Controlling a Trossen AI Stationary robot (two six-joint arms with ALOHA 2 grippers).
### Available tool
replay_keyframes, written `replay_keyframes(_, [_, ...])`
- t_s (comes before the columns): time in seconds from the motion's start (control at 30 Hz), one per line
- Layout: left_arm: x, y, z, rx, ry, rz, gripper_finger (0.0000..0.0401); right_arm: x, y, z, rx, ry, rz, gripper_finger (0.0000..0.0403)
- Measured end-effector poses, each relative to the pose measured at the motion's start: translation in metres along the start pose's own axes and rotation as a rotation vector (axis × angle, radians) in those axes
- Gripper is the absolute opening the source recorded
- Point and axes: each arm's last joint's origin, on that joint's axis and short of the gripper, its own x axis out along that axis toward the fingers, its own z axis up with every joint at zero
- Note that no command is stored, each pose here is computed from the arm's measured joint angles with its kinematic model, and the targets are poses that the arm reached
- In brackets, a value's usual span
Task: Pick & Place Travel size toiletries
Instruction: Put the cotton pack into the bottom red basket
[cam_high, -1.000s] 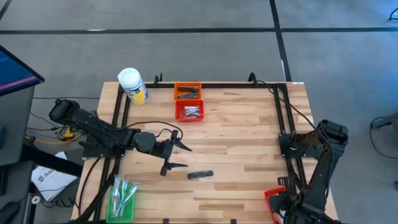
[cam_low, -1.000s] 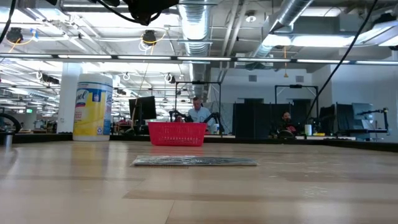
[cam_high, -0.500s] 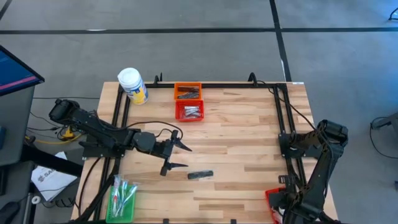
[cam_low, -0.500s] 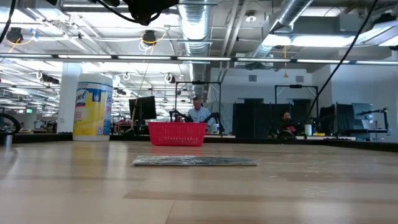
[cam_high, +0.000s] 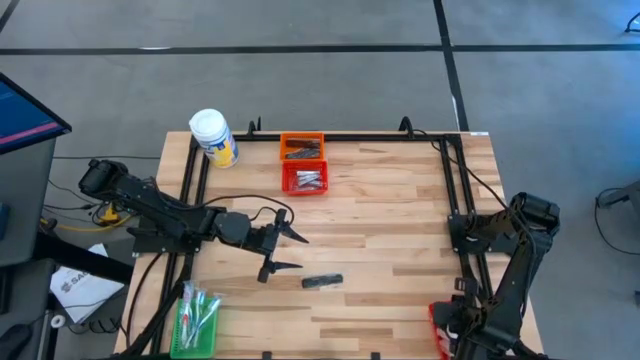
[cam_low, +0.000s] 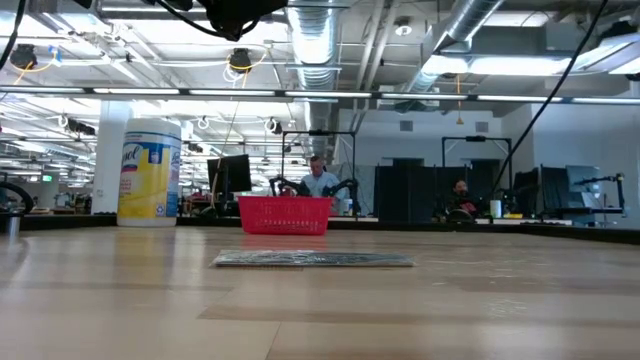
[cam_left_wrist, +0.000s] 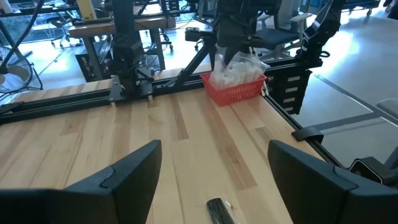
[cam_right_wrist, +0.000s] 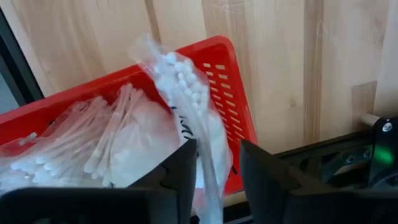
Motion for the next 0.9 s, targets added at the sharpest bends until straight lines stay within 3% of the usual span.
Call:
replay_keyframes(0.27, [0.0,0.0,0.0,0.0,0.0,0.0,0.0285,0.0,-0.001,0.005,0.024,0.002,0.005,0.0152])
replay_keyframes(0.5, [0.0,0.0,0.0,0.0,0.001,0.0,0.0285,0.0,-0.006,0.016,0.211,0.019,-0.019,0.0211])
replay_keyframes(0.67, [0.0,0.0,0.0,0.0,0.002,0.0,0.0285,-0.012,-0.002,0.021,0.167,0.009,0.035,0.0253])
replay_keyframes(0.9, [0.0,0.0,0.0,0.001,0.002,0.0,0.0285,-0.036,0.002,0.024,0.159,-0.014,0.088,0.026])
